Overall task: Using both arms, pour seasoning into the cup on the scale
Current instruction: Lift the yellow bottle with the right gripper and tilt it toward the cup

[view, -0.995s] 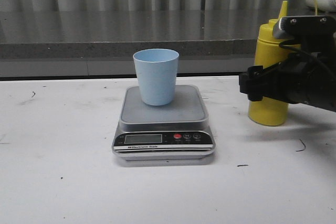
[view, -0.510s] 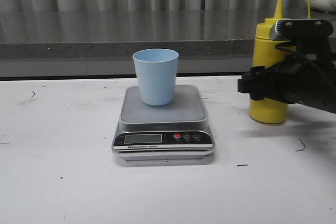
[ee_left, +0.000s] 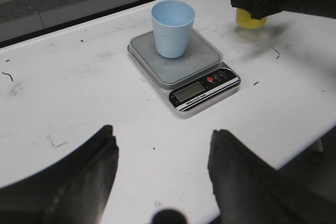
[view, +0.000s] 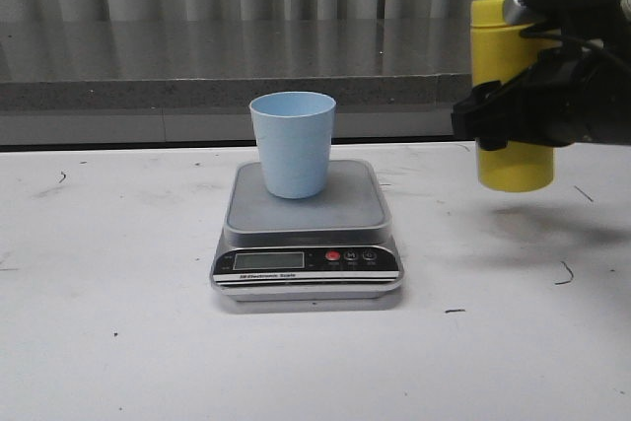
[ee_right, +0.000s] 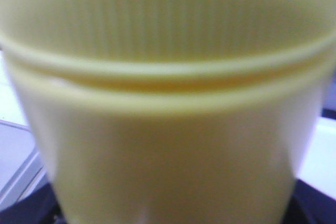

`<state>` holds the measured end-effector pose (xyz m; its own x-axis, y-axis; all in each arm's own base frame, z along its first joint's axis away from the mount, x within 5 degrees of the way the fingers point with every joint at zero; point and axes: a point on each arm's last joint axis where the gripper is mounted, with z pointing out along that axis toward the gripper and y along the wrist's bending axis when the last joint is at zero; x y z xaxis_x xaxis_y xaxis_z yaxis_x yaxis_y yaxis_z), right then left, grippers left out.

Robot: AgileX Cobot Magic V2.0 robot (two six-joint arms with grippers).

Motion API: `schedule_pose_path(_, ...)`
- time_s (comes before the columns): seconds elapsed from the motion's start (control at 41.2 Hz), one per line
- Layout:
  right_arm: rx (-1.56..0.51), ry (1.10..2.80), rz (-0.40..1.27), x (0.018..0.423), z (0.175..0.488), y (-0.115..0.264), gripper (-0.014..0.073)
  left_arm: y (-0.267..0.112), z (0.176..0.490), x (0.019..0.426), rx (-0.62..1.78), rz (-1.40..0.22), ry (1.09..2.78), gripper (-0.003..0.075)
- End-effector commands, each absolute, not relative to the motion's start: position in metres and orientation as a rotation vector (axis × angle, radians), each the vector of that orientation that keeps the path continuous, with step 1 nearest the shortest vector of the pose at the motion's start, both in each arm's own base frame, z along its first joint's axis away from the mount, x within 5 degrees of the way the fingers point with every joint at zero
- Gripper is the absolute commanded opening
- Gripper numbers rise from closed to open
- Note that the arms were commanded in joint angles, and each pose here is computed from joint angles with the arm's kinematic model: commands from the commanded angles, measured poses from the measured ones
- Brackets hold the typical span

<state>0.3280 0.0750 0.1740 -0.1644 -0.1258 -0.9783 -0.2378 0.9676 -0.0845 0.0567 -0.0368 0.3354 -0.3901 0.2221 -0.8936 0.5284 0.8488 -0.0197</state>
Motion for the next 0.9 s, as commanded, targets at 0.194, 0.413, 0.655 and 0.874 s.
schedule_pose_path(0.194, -0.644, 1.597, -0.122, 0.319, 0.248, 0.087, 0.0414, -0.039, 0.349, 0.058, 0.529, -0.401, 1.891, 0.0388)
schedule_pose_path(0.413, -0.933, 1.608, -0.205, 0.325, 0.272, 0.123, 0.0414, -0.039, 0.349, 0.058, 0.529, -0.401, 1.891, 0.0388)
schedule_pose_path(0.655, -1.072, 1.556, -0.269, 0.334, 0.304, 0.142, 0.0414, -0.039, 0.349, 0.058, 0.529, -0.401, 1.891, 0.0388)
schedule_pose_path(0.874, -1.200, 1.552, -0.356, 0.346, 0.314, 0.145, 0.0412, -0.039, 0.349, 0.058, 0.529, -0.401, 1.891, 0.0388)
